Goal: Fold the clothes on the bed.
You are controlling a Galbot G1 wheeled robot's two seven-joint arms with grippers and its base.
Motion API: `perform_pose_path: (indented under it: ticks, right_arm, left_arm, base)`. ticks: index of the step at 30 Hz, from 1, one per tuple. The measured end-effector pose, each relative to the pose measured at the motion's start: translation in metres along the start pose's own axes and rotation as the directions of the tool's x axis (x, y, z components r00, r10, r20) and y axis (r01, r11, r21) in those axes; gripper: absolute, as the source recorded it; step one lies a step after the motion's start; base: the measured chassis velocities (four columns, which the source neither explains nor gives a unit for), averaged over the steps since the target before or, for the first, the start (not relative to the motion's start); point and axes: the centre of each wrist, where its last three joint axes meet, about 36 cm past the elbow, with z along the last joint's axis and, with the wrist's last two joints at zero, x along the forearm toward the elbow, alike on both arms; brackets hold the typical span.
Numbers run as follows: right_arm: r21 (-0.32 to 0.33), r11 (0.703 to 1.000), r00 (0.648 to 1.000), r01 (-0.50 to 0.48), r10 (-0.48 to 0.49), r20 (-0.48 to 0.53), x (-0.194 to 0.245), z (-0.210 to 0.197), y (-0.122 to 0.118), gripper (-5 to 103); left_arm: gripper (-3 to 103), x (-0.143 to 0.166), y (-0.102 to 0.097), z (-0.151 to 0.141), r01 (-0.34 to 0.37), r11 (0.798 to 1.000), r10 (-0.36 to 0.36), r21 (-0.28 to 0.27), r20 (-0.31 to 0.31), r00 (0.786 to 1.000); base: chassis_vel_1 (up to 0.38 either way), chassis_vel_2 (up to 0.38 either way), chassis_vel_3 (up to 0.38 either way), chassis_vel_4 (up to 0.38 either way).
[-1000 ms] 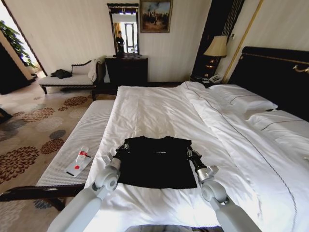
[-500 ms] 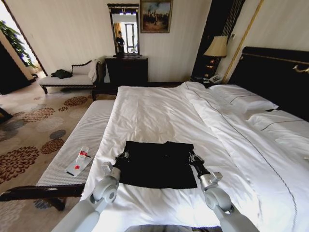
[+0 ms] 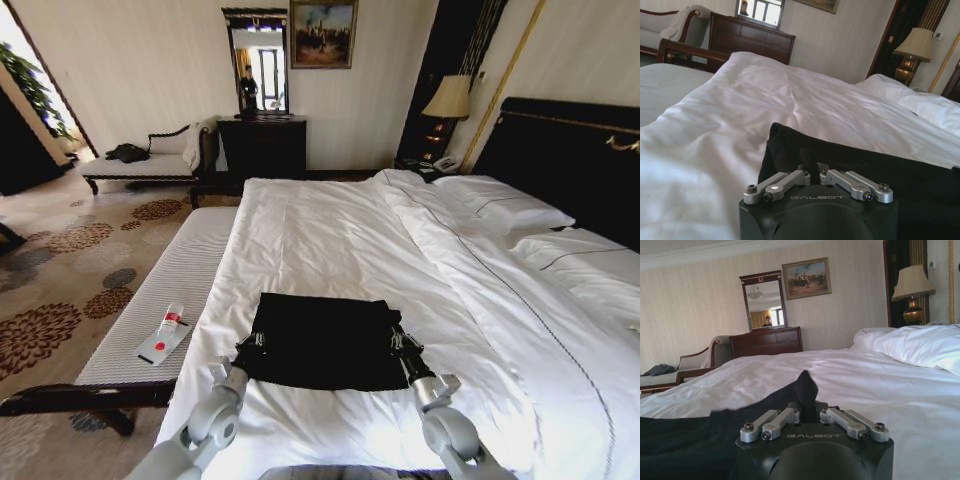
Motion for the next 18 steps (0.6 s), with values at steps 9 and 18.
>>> perform_pose_path:
  ticks: [9, 18]
  right_arm:
    - [0.012, 1.000, 1.000, 0.018, -0.018, 0.002, 0.043, 0.018, 0.013, 45]
    - [-0.084, 0.995, 0.998, -0.056, 0.057, 0.005, 0.027, -0.050, 0.004, 83]
  left_arm:
    - [32, 0.021, 0.002, 0.008, 0.016, 0.997, -0.015, -0.080, 0.004, 1.000]
    - [65, 0.013, 0.019, -0.033, 0.044, 0.994, -0.037, -0.098, 0.076, 0.996]
  base:
    - [0.000, 0.000, 0.000, 0.000]
    - [0.000, 0.000, 0.000, 0.000]
